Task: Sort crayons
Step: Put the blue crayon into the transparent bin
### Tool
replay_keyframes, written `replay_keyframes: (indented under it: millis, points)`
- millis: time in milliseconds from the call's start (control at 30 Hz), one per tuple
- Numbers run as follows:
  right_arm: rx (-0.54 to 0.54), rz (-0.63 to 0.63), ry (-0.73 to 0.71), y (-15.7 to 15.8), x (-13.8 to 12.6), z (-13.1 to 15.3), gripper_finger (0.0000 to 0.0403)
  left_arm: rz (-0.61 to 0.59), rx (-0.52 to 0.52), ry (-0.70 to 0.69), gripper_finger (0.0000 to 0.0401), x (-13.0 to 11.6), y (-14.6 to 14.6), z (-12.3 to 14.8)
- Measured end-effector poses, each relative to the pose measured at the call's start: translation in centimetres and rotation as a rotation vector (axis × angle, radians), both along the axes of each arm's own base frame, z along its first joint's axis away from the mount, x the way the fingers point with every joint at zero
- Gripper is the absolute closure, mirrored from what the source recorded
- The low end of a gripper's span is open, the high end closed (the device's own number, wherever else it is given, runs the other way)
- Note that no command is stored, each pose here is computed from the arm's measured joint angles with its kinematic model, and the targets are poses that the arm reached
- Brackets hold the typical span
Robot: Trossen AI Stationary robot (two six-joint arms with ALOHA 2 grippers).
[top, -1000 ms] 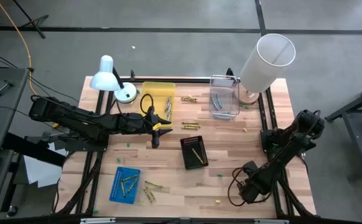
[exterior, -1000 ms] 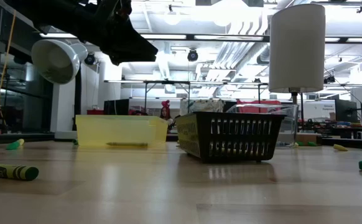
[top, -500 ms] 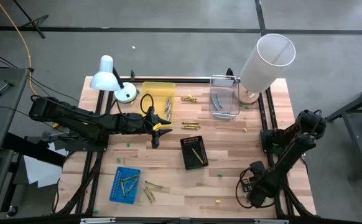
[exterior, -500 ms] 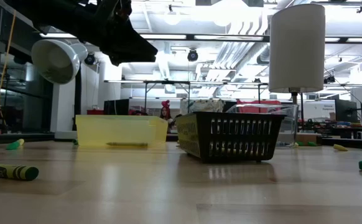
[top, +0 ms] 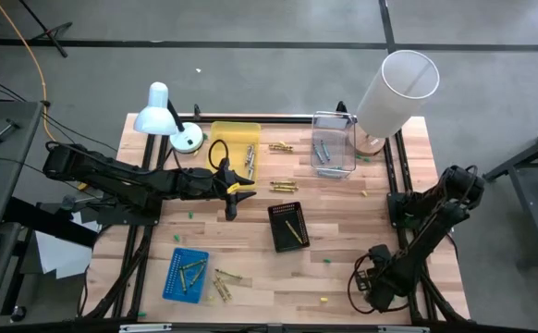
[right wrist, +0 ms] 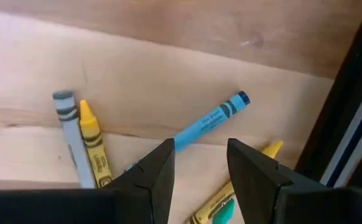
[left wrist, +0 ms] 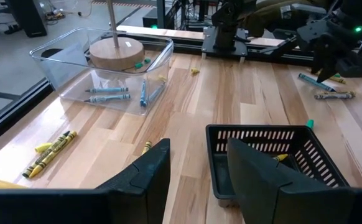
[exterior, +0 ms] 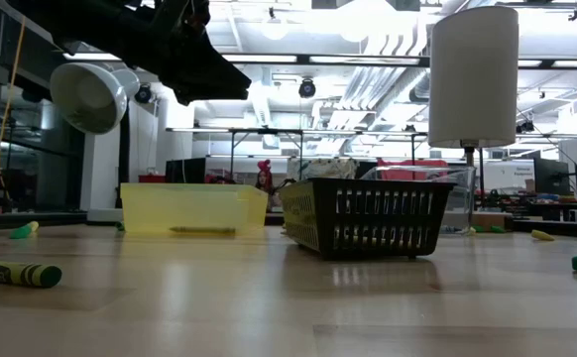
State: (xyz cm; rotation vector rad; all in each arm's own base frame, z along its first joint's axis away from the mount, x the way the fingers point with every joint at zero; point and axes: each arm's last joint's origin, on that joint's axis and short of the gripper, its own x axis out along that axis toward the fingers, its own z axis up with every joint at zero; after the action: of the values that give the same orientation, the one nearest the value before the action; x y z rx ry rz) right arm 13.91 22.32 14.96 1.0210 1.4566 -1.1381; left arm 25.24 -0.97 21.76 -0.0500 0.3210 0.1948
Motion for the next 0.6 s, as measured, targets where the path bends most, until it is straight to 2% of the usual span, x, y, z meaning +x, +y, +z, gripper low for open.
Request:
replay_keyframes:
  millis: [133,467,600]
  points:
    - [-0.040,0.006,-0.015,-0.2,-0.1,0.0,0.0261,0.000,0.000,0.000,0.0256,0.0,0.0,0.0]
    - [-0.028,0.009,-0.019,-0.2,0.0,0.0,0.0261,0.000,0.000,0.000,0.0256,0.0,0.0,0.0]
    - [-0.023,0.012,-0.022,0.4,0.3,-1.0,0.0261,0.000,0.000,0.000,0.0256,0.0,0.0,0.0]
